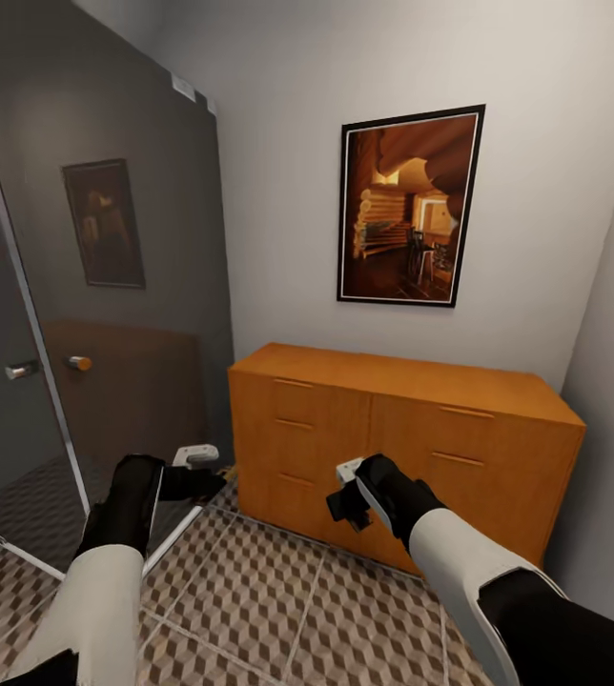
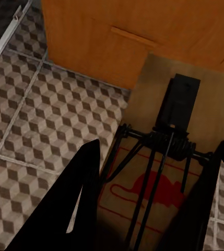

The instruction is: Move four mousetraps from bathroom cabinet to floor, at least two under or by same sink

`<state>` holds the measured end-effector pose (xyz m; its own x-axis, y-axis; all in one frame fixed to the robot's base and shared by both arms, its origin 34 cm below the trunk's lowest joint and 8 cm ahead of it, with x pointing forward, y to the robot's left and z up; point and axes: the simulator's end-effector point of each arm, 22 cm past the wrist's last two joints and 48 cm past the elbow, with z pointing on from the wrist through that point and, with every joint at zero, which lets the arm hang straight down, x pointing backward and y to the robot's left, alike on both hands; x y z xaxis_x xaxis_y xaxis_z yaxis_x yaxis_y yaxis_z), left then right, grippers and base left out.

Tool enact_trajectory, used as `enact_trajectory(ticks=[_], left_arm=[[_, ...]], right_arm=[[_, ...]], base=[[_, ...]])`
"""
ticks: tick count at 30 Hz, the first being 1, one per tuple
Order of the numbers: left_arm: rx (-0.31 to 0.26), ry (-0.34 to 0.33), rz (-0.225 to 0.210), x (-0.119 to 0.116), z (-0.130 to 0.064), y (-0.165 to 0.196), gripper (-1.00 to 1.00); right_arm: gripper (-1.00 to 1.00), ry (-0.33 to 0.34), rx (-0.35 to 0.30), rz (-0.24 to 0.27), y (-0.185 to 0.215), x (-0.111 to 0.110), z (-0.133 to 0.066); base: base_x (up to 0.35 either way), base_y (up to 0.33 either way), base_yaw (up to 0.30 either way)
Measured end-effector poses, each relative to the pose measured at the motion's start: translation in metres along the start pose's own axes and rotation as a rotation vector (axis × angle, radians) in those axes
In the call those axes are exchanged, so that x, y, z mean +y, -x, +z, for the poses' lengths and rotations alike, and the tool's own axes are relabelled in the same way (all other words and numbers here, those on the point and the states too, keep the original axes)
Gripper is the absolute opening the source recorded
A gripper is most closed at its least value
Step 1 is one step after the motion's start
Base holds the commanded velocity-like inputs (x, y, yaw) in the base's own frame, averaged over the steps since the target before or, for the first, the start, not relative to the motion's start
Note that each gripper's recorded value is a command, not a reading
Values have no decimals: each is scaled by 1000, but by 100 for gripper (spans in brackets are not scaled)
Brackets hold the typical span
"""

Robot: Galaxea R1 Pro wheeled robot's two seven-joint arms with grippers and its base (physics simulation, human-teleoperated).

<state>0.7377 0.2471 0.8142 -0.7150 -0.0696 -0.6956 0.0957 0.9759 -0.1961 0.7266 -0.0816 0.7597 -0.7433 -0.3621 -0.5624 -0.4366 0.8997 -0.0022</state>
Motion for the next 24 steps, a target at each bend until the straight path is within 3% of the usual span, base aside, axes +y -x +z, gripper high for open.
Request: enact_trajectory(ticks=[7,13,24], left_arm=[[-2,17,2,37,8,-14,-100],[-11,6,-1,40,10,-15,-100],[-17,12,10,47,12,-17,-100]], right_arm=[[-100,2,6,-4,-4,3,2],[-100,-1,7,-4,-4,2,2],[-100,1,7,-4,-4,3,2]], base=[[-196,0,0],[-19,0,47],[-1,0,240]])
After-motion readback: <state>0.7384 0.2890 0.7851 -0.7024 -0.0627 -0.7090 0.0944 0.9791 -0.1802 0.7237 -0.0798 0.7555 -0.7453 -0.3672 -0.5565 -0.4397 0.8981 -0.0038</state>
